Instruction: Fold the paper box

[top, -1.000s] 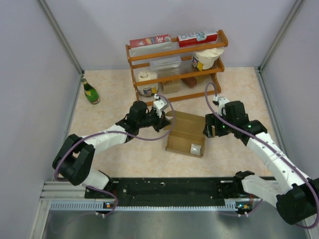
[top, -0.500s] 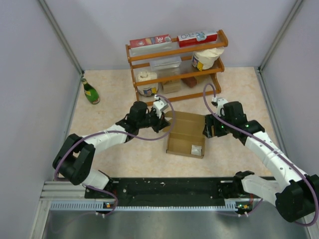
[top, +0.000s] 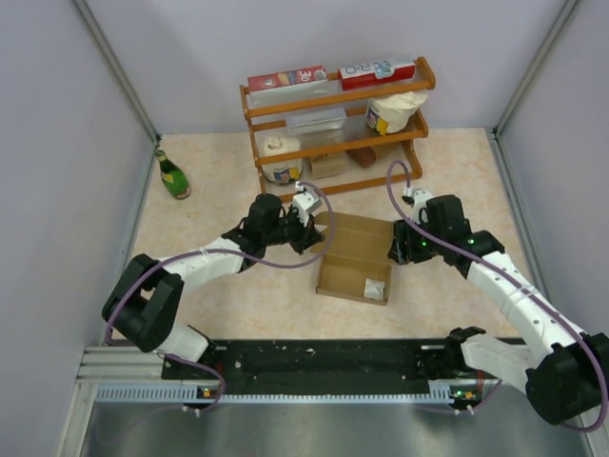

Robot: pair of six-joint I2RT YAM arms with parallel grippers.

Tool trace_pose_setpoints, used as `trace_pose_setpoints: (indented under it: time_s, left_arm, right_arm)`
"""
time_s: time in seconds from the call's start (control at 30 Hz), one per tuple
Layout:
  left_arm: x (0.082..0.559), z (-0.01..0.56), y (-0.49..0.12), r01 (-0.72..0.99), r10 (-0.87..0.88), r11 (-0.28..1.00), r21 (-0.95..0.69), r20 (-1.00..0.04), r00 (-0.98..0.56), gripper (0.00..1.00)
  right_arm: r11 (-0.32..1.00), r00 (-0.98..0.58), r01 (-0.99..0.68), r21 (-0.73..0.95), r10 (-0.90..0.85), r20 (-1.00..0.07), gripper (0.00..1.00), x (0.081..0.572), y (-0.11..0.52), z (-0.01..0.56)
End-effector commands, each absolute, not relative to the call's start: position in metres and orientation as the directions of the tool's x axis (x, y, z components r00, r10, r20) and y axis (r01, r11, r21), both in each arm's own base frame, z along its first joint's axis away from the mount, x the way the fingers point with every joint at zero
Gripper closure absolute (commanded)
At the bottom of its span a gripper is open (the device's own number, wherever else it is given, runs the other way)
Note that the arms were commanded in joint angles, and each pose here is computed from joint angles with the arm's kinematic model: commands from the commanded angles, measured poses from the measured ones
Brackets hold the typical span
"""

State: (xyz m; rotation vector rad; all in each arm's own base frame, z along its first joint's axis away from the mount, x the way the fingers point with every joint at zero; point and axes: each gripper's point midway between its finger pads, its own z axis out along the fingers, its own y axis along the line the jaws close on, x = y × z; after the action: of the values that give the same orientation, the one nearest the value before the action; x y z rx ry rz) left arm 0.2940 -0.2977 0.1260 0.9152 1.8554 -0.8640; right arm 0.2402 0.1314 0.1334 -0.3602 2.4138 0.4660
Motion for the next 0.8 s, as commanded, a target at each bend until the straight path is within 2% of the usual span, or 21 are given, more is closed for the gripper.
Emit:
trace_pose_setpoints:
  time_s: [0.0, 0.2, 0.4, 0.53, 0.7, 0.77]
  left_arm:
    - [0.302, 0.139, -0.303, 0.856, 0.229, 0.484, -0.181, -0.918, -0.324, 1.0]
    - [0.305, 0.138, -0.3, 0.848, 0.234, 0.501, -0.173, -0.916, -0.325, 1.0]
    - [0.305, 0.139, -0.3, 0.848, 0.238, 0.503, -0.166, -0.917, -0.321, 1.0]
    - [0.305, 0.139, -0.3, 0.849, 0.237, 0.5, -0.169, -0.917, -0.322, 1.0]
    - [0.305, 0.138, -0.301, 0.849, 0.237, 0.5, -0.169, -0.917, -0.322, 1.0]
    - [0.305, 0.138, -0.3, 0.849, 0.236, 0.5, -0.171, -0.916, -0.324, 1.0]
  right_arm:
    - [0.884, -0.73, -0.391, 0.255, -0.13, -0.671, 0.49, 0.246, 0.136, 0.138]
    - [0.893, -0.71, -0.382, 0.239, -0.118, -0.694, 0.5, 0.248, 0.133, 0.146]
    - [0.962, -0.676, -0.252, 0.106, -0.097, -0.73, 0.39, 0.259, 0.099, 0.161]
    - [0.964, -0.677, -0.249, 0.098, -0.101, -0.729, 0.35, 0.264, 0.1, 0.161]
    - [0.947, -0.66, -0.293, 0.129, -0.103, -0.744, 0.35, 0.275, 0.112, 0.16]
    - [0.934, -0.653, -0.322, 0.157, -0.099, -0.751, 0.38, 0.276, 0.119, 0.161]
